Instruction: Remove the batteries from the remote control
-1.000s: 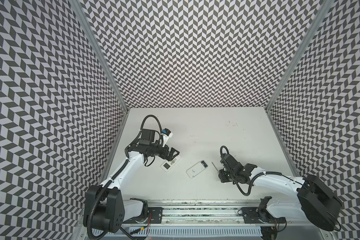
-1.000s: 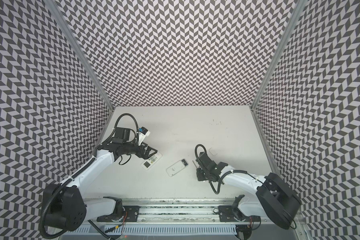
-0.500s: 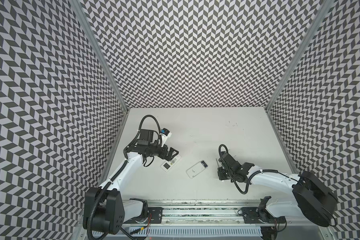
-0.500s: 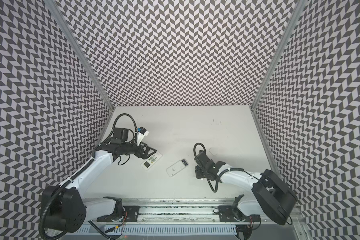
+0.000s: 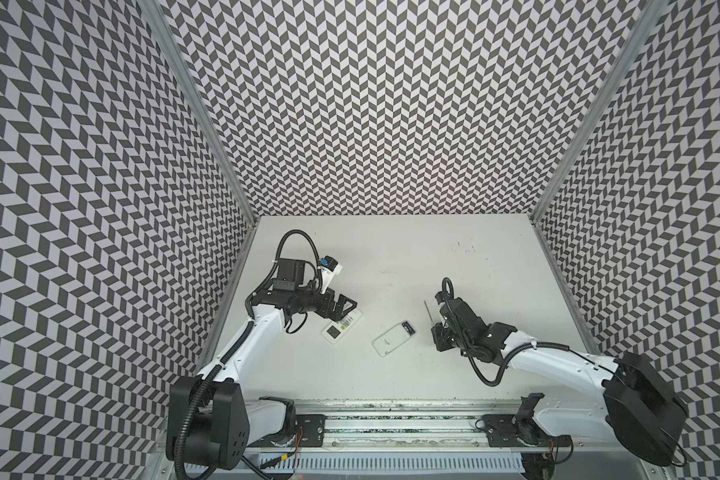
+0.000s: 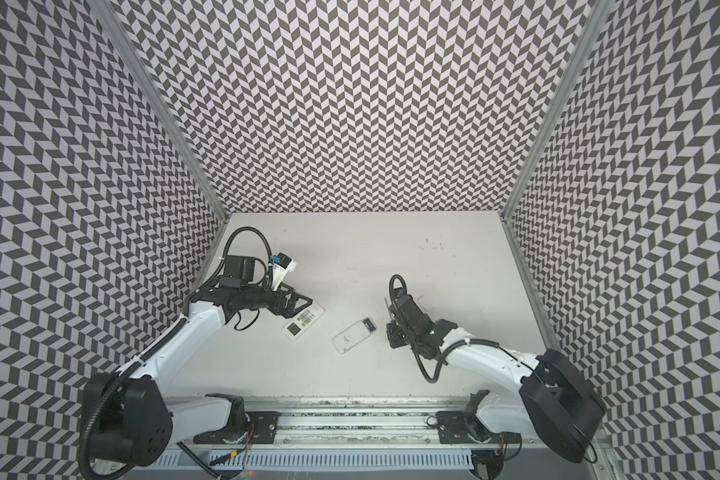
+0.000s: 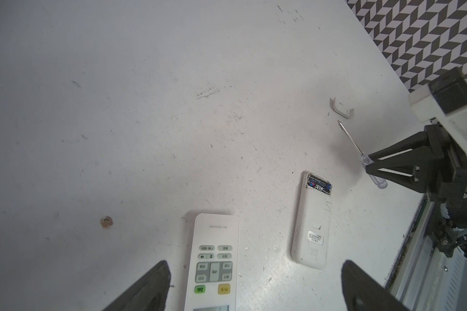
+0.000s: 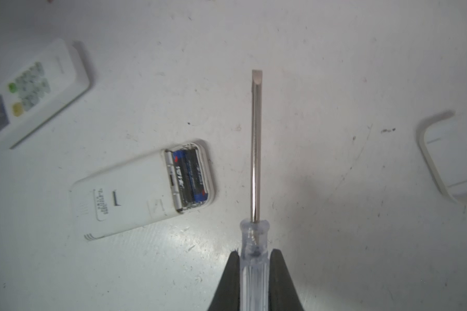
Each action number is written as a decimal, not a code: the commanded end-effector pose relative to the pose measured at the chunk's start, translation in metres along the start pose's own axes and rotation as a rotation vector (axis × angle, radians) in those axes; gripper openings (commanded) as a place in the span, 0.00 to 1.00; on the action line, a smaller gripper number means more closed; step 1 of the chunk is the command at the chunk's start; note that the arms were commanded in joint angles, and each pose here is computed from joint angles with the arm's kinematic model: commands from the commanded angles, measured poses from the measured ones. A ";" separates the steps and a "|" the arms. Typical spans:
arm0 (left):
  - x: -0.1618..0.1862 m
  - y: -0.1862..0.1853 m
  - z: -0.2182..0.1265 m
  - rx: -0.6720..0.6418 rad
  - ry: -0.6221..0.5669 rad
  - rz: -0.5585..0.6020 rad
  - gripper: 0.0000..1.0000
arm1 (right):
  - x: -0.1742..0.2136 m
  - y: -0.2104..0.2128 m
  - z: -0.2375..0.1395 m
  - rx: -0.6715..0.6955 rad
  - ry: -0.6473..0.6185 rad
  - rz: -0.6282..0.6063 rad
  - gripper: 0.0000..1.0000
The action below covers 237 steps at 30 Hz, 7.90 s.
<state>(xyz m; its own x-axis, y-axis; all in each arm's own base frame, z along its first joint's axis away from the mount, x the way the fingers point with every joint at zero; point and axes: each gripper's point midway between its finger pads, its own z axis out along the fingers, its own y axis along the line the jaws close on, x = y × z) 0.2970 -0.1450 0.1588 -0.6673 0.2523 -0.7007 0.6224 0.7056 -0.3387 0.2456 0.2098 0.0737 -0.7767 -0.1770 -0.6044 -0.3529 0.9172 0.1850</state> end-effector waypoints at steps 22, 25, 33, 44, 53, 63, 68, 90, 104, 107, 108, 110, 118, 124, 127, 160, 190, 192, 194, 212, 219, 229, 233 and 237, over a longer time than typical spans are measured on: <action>-0.017 -0.028 -0.022 0.161 -0.131 0.007 0.89 | -0.072 0.083 -0.028 -0.295 -0.388 -0.364 0.04; -0.020 -0.030 -0.025 0.181 -0.145 -0.006 0.89 | -0.081 0.082 -0.025 -0.238 -0.403 -0.389 0.04; -0.042 -0.049 -0.039 0.300 -0.195 -0.042 0.86 | -0.087 0.096 -0.024 -0.151 -0.461 -0.540 0.03; -0.044 -0.040 -0.037 0.288 -0.204 -0.116 0.84 | -0.083 0.127 -0.024 -0.108 -0.493 -0.757 0.03; -0.038 -0.045 -0.036 0.365 -0.211 -0.240 0.73 | -0.086 0.145 -0.020 -0.062 -0.515 -0.863 0.01; -0.028 -0.054 -0.032 0.414 -0.214 -0.264 0.64 | -0.087 0.154 -0.012 -0.045 -0.512 -0.908 0.01; -0.023 -0.053 -0.027 0.417 -0.200 -0.295 0.62 | -0.088 0.161 -0.015 -0.061 -0.508 -0.916 0.00; -0.011 -0.075 -0.016 0.463 -0.177 -0.262 0.34 | -0.095 0.183 -0.012 -0.080 -0.521 -0.915 0.00; -0.012 -0.068 -0.017 0.431 -0.197 -0.268 0.00 | -0.102 0.181 -0.017 -0.053 -0.556 -0.900 0.00; -0.013 -0.065 -0.017 0.421 -0.201 -0.271 0.00 | -0.105 0.181 -0.021 -0.056 -0.559 -0.881 0.01; -0.012 -0.065 -0.017 0.420 -0.204 -0.269 0.00 | -0.104 0.180 -0.024 -0.062 -0.577 -0.874 0.04; -0.013 -0.065 -0.018 0.419 -0.207 -0.268 0.00 | -0.105 0.180 -0.028 -0.077 -0.609 -0.856 0.16; -0.024 -0.056 -0.036 0.390 -0.271 -0.246 0.00 | -0.112 0.176 -0.046 -0.155 -0.657 -0.667 0.53; -0.039 -0.054 -0.052 0.398 -0.314 -0.230 0.00 | -0.133 0.165 -0.060 -0.290 -0.664 -0.409 0.67; -0.040 -0.063 -0.058 0.447 -0.316 -0.200 0.00 | -0.149 0.155 -0.066 -0.424 -0.659 -0.227 0.70; -0.049 -0.078 -0.080 0.581 -0.330 -0.192 0.00 | -0.131 0.195 -0.121 -1.543 -0.534 0.299 0.73; -0.029 -0.072 -0.058 0.531 -0.308 -0.216 0.00 | -0.141 0.217 -0.135 -1.606 -0.582 0.245 0.34; -0.030 -0.071 -0.058 0.530 -0.304 -0.223 0.00 | -0.141 0.217 -0.136 -1.610 -0.576 0.251 0.31; -0.030 -0.071 -0.057 0.526 -0.307 -0.220 0.00 | -0.140 0.217 -0.138 -1.604 -0.593 0.237 0.30; -0.040 -0.058 -0.060 0.417 -0.341 -0.169 0.65 | -0.133 0.175 -0.141 -1.465 -0.701 0.215 0.00; -0.054 -0.041 -0.056 0.268 -0.323 -0.121 0.80 | -0.130 0.109 -0.144 -1.282 -0.790 0.270 0.00; -0.060 -0.041 -0.029 0.121 -0.199 -0.012 0.87 | -0.121 0.061 -0.133 -0.880 -0.827 0.129 0.00; -0.061 -0.048 -0.006 0.050 -0.102 0.103 0.91 | -0.134 0.049 -0.141 -0.684 -0.838 0.036 0.00; -0.055 -0.061 0.025 0.015 -0.006 0.224 0.96 | -0.141 0.036 -0.166 -0.527 -0.898 -0.047 0.00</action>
<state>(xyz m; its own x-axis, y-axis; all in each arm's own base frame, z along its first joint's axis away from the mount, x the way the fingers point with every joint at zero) 0.3019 -0.2175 0.2220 -0.5446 0.2681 -0.7946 0.7450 0.5898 -0.3116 0.2438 0.2213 0.3132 -0.2153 0.4505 -0.8664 -0.7934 0.4365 0.4241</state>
